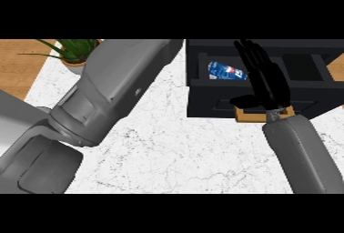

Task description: Pick up the can, place it into the drawer and close the drawer

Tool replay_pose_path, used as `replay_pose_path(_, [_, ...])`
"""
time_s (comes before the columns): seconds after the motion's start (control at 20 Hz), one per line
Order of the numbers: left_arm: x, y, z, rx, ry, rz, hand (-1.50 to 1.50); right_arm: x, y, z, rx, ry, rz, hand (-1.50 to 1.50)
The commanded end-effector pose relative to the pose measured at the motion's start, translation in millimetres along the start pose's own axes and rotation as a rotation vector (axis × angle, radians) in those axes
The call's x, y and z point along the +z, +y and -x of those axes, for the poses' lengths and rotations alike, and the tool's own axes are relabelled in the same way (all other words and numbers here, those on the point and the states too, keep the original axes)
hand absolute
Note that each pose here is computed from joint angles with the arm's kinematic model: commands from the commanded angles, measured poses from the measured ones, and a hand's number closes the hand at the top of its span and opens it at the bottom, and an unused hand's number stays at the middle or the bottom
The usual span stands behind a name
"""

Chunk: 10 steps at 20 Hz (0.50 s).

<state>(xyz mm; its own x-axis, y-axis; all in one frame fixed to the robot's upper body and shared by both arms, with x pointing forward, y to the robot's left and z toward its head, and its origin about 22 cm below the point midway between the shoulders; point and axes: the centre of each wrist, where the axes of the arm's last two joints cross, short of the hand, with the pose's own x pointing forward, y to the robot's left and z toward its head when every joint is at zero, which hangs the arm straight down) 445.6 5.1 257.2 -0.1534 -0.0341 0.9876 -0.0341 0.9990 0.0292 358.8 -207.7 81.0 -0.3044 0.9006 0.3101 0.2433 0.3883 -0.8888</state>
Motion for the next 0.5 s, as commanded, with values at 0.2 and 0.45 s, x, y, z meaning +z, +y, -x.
replay_pose_path(0.2, [-2,19,8,-0.016,0.020,-0.014,-1.50,-42,29,2,0.106,0.032,0.069,-1.50])
replay_pose_path(0.45, [-10,43,-7,-0.014,0.025,-0.033,-1.50,-70,25,-3,0.116,0.059,0.164,-1.50])
